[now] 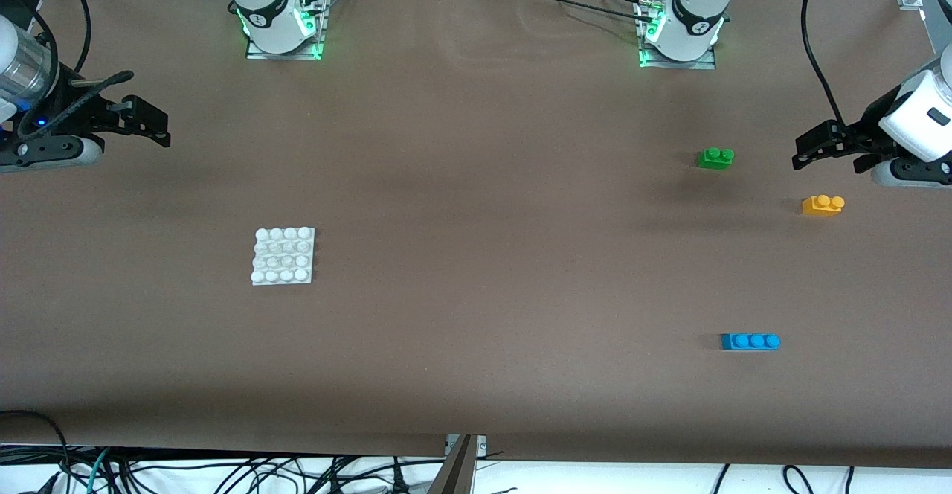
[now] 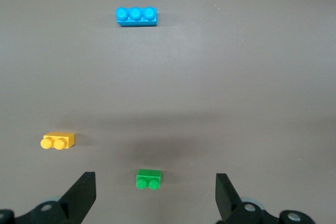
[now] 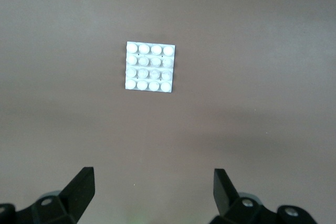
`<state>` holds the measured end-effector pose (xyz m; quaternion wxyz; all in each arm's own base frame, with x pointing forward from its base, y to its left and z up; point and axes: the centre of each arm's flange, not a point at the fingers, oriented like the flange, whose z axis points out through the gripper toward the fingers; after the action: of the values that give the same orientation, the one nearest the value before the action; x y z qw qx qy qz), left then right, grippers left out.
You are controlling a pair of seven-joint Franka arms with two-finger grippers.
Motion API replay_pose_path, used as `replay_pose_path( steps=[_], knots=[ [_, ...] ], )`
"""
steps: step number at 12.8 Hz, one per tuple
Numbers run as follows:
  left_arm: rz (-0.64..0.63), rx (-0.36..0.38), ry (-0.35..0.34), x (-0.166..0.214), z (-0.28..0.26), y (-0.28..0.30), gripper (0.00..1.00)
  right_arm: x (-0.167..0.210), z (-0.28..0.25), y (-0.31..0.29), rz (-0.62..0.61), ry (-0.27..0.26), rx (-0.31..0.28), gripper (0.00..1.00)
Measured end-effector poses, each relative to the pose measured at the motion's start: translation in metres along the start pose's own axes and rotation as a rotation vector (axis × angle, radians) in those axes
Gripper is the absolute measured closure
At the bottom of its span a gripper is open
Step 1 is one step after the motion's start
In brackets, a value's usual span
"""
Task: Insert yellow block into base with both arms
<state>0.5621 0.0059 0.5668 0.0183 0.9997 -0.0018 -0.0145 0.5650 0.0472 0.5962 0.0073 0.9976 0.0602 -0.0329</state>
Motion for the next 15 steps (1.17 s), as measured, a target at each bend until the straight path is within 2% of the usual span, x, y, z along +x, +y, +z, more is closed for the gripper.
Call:
replay_pose_path(
  steps=[3, 15],
  knots=[
    [0.000, 0.000, 0.000, 0.000, 0.000, 0.000, 0.00, 0.000, 0.002, 0.001, 0.042, -0.003, 0.000, 0.00],
    [0.000, 0.000, 0.000, 0.000, 0.000, 0.000, 0.00, 0.004, 0.005, 0.017, 0.079, 0.004, 0.001, 0.00]
  ],
)
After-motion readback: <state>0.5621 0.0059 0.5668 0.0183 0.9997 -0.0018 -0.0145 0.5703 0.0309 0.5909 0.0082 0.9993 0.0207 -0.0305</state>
